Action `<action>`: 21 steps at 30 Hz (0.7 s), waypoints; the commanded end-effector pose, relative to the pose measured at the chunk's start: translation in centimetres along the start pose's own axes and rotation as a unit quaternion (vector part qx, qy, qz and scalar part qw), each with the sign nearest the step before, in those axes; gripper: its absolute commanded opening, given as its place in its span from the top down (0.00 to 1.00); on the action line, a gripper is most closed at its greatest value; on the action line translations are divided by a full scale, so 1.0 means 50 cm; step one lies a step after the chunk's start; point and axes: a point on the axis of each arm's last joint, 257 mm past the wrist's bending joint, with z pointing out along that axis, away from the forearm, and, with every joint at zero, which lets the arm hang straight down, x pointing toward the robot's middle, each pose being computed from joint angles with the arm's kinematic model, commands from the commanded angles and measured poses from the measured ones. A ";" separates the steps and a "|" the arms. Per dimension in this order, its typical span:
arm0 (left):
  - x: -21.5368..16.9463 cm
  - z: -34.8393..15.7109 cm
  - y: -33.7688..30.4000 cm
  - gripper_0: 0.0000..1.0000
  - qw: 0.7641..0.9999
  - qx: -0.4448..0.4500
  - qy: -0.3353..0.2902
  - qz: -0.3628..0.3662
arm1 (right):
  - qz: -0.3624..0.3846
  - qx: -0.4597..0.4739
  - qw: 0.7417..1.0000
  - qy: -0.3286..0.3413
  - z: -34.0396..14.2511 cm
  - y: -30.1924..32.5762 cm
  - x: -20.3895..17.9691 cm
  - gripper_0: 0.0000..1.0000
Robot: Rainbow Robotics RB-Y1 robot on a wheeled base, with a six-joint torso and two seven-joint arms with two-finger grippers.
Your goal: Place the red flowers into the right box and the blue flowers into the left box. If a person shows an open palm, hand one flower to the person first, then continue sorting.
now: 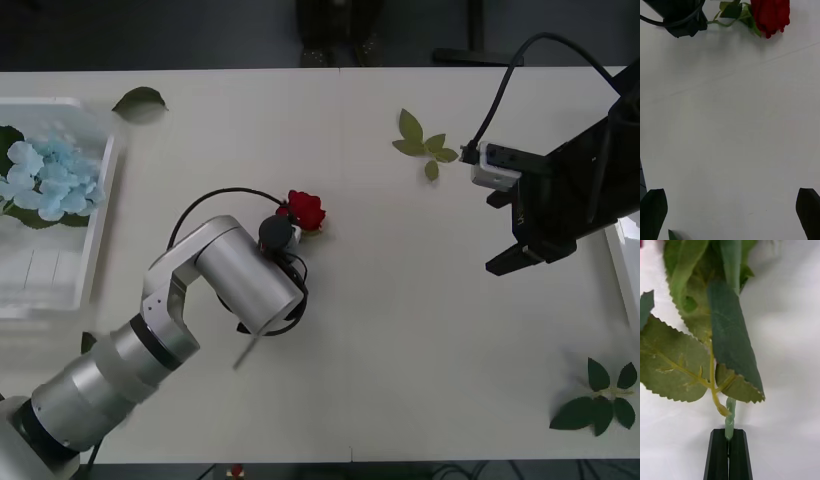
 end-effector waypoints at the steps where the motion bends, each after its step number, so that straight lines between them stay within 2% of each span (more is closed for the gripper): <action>1: -0.063 -0.048 0.075 1.00 1.000 -0.010 -0.015 0.023 | -0.024 0.018 1.000 -0.004 -0.024 -0.012 -0.020 0.00; 11: -0.117 -0.156 0.178 1.00 0.997 -0.013 -0.041 0.060 | -0.024 0.018 1.000 -0.004 -0.024 -0.012 -0.020 0.00; 16: -0.144 -0.225 0.170 1.00 0.994 0.046 -0.083 0.059 | -0.024 0.018 1.000 -0.004 -0.024 -0.012 -0.020 0.00; 21: -0.174 -0.299 0.152 1.00 0.983 0.131 -0.128 0.022 | -0.024 0.018 1.000 -0.004 -0.024 -0.012 -0.020 0.00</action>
